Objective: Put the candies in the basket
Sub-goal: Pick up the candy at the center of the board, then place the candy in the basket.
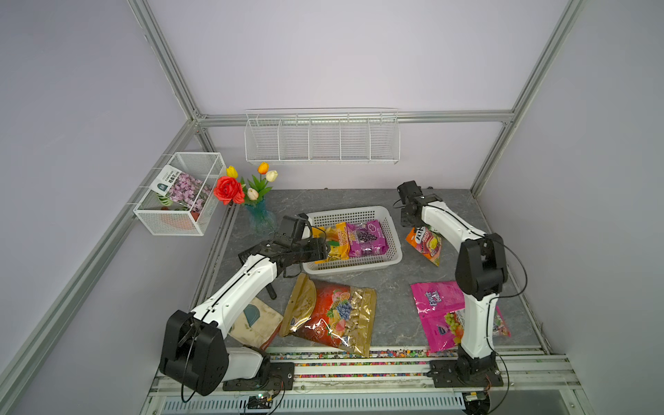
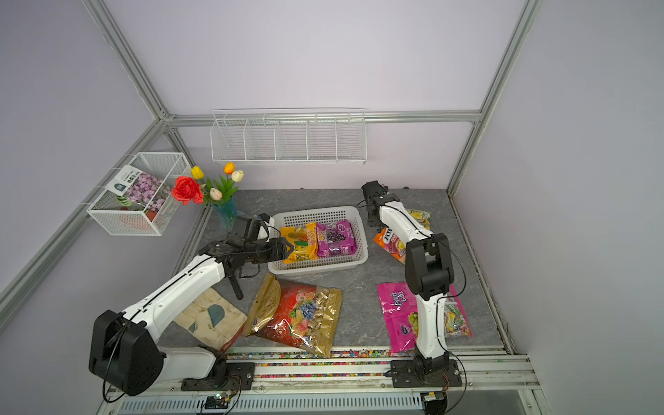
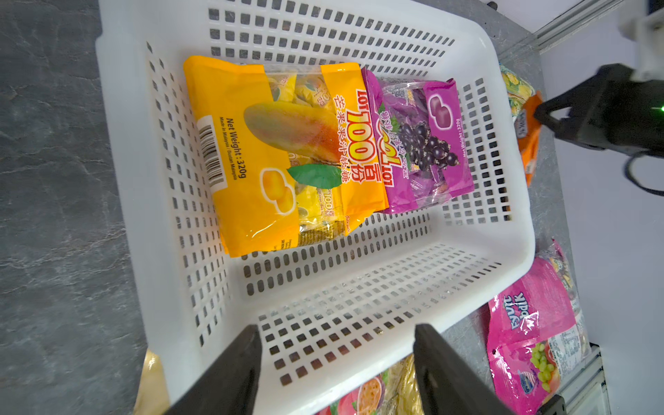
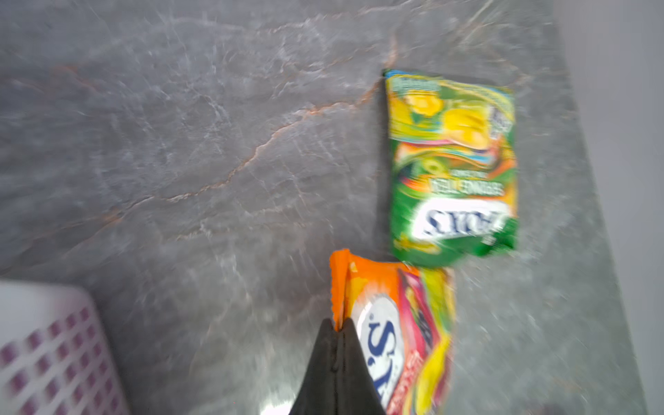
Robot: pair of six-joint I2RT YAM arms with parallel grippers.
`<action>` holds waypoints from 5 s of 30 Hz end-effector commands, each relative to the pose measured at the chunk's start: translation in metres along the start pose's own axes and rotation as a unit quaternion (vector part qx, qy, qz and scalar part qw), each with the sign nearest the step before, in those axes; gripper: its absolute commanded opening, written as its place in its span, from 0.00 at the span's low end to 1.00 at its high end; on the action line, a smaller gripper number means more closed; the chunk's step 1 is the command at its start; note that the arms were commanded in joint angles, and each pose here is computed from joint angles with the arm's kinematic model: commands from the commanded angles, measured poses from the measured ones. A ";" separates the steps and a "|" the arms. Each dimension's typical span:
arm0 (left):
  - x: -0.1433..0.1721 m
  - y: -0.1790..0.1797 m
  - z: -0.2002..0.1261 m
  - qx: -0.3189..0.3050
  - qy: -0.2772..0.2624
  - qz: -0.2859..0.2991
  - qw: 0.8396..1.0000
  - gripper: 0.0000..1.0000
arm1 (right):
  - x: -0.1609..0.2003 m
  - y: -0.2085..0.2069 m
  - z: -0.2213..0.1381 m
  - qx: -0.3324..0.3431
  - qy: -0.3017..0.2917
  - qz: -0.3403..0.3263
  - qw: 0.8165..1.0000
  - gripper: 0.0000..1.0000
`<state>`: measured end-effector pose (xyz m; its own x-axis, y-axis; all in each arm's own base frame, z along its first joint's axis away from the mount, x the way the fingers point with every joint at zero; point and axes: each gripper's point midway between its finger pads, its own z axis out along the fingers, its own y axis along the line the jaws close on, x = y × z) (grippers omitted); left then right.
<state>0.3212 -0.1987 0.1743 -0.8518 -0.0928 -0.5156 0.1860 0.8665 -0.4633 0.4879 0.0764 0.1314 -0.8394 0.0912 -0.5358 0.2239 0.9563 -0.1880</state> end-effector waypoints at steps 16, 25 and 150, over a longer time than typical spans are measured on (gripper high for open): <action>-0.043 -0.025 -0.045 0.016 -0.058 0.004 0.998 0.70 | -0.007 0.008 -0.227 -0.319 -0.133 -0.046 0.937 0.00; -0.060 -0.039 -0.068 0.065 -0.096 0.039 0.992 0.71 | 0.014 0.082 -0.294 -0.476 -0.172 -0.199 0.839 0.00; 0.051 -0.021 0.053 0.027 0.295 0.599 0.744 0.05 | 0.057 0.037 -0.119 -0.298 -0.261 -0.220 0.891 0.46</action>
<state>0.3030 -0.2589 0.1200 -0.1212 0.9533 -0.2765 0.9906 0.1341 0.0281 0.3745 0.1718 0.1740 -0.3679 -0.4629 -0.8065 -0.6609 0.7403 -0.1234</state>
